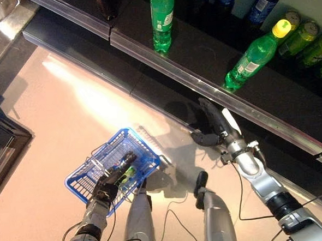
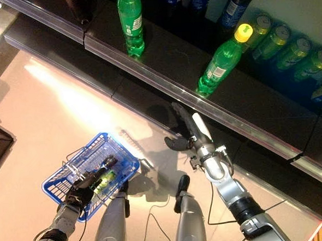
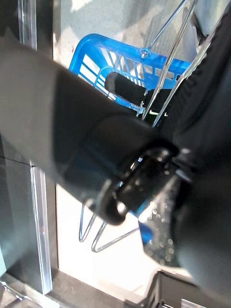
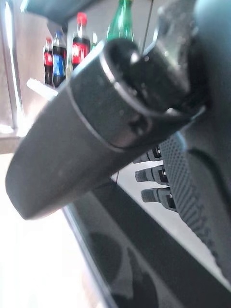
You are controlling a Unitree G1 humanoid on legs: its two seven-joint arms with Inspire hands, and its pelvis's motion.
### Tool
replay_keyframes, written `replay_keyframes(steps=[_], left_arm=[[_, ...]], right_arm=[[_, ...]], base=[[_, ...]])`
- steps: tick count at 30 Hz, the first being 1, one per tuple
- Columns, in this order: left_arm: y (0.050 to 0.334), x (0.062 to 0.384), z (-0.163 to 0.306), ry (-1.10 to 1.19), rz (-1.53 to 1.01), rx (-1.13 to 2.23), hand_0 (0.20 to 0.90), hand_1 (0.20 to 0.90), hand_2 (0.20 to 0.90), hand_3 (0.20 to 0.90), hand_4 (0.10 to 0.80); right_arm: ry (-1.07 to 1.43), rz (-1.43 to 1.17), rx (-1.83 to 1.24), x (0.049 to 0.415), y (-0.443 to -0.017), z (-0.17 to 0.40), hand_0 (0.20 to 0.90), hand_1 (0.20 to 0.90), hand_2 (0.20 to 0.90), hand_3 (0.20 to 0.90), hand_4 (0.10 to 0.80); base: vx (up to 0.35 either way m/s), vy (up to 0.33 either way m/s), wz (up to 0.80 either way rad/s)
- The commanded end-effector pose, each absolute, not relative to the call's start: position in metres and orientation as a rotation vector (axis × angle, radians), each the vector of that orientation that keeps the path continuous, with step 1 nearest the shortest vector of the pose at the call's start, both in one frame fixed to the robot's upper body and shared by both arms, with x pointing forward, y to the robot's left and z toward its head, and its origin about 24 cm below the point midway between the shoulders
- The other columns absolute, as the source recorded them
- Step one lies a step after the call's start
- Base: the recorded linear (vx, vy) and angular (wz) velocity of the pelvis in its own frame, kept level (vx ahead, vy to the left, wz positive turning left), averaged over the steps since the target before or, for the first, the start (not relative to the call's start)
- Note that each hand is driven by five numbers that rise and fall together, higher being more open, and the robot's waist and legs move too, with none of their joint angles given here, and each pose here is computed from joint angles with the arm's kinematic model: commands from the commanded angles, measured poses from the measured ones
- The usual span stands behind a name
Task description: Pick up the drink and place into the basket.
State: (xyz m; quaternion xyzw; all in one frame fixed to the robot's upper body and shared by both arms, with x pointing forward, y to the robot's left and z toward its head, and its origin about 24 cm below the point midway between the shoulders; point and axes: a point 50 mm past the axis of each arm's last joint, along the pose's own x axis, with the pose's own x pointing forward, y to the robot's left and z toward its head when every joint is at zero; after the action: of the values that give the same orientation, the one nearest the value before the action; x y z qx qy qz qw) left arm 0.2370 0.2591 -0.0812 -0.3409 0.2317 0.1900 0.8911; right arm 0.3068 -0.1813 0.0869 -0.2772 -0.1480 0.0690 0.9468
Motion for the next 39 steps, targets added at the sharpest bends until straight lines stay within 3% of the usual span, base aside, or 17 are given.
replay_keyframes(steps=[1,9,21,39], left_arm=[[0.251,0.235,-0.074,0.362,0.326,-0.729,0.3,0.3,0.3,0.2,0.1],[0.27,0.216,-0.084,0.412,0.435,-0.71,0.3,0.3,0.3,0.2,0.1],[0.266,0.212,-0.085,0.401,0.419,-0.716,0.3,0.3,0.3,0.2,0.1],[0.263,0.211,-0.086,0.414,0.402,-0.724,0.3,0.3,0.3,0.2,0.1]], right_arm=[[-0.672,0.045,-0.514,0.294,-0.184,0.15,0.9,0.9,0.9,0.9,0.8],[-0.772,-0.108,-0.492,0.281,-0.204,0.164,0.9,0.9,0.9,0.9,0.8],[-0.796,-0.36,-0.398,0.269,-0.232,0.157,0.9,0.9,0.9,0.9,0.8],[-0.75,-0.424,-0.388,0.267,-0.246,0.146,0.9,0.9,0.9,0.9,0.8]], base=[[0.012,-0.042,-0.05],[0.047,-0.015,-0.04],[0.016,-0.002,-0.01],[0.015,0.003,-0.04]])
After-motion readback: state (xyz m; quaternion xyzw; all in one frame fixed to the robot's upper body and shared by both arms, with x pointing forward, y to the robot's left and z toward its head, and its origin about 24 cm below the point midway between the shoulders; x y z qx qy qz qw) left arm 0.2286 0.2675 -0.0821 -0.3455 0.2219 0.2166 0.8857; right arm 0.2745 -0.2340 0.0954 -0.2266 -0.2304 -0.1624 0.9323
